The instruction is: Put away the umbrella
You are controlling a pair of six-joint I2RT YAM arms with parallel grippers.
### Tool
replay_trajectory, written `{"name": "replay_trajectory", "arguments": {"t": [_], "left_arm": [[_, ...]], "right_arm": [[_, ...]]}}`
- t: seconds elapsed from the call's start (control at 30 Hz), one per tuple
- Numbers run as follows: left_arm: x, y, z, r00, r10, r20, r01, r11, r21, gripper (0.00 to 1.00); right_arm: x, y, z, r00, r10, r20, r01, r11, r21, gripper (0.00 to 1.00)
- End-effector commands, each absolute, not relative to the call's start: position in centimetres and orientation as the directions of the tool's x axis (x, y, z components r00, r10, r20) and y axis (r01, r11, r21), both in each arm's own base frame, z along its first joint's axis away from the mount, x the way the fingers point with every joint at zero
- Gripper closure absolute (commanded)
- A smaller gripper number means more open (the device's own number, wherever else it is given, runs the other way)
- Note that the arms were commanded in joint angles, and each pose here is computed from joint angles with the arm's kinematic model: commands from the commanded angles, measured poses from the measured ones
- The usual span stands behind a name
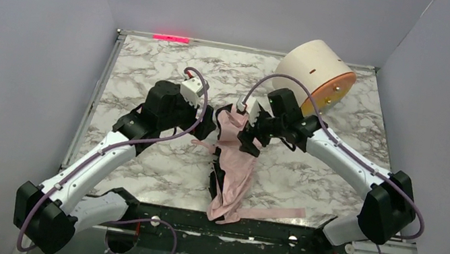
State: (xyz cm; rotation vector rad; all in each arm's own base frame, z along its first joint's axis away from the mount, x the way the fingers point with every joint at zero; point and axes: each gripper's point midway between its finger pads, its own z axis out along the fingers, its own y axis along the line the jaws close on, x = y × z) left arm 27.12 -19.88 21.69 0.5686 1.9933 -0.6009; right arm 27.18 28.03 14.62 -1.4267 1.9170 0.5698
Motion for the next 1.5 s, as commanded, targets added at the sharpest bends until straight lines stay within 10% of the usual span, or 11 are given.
{"name": "replay_trajectory", "arguments": {"t": [0.0,0.77,1.47], "left_arm": [[27.1,-19.8,21.4,-0.460,0.130,-0.878,0.605,0.770,-0.203,0.04],[27.2,-20.2,19.7,-0.444,0.193,-0.875,0.663,0.728,-0.176,0.01],[26.6,-20.0,20.7,-0.109,0.243,-0.964,0.769,0.635,0.073,0.01]], "right_arm": [[25.6,28.9,13.7,-0.047,-0.634,-0.772,-0.993,0.112,-0.031,0.10],[26.2,27.0,3.1,0.101,-0.736,-0.669,-0.994,-0.046,-0.099,0.21],[27.5,24.7,0.2,0.372,-0.772,-0.516,-0.835,-0.034,-0.550,0.77]]}}
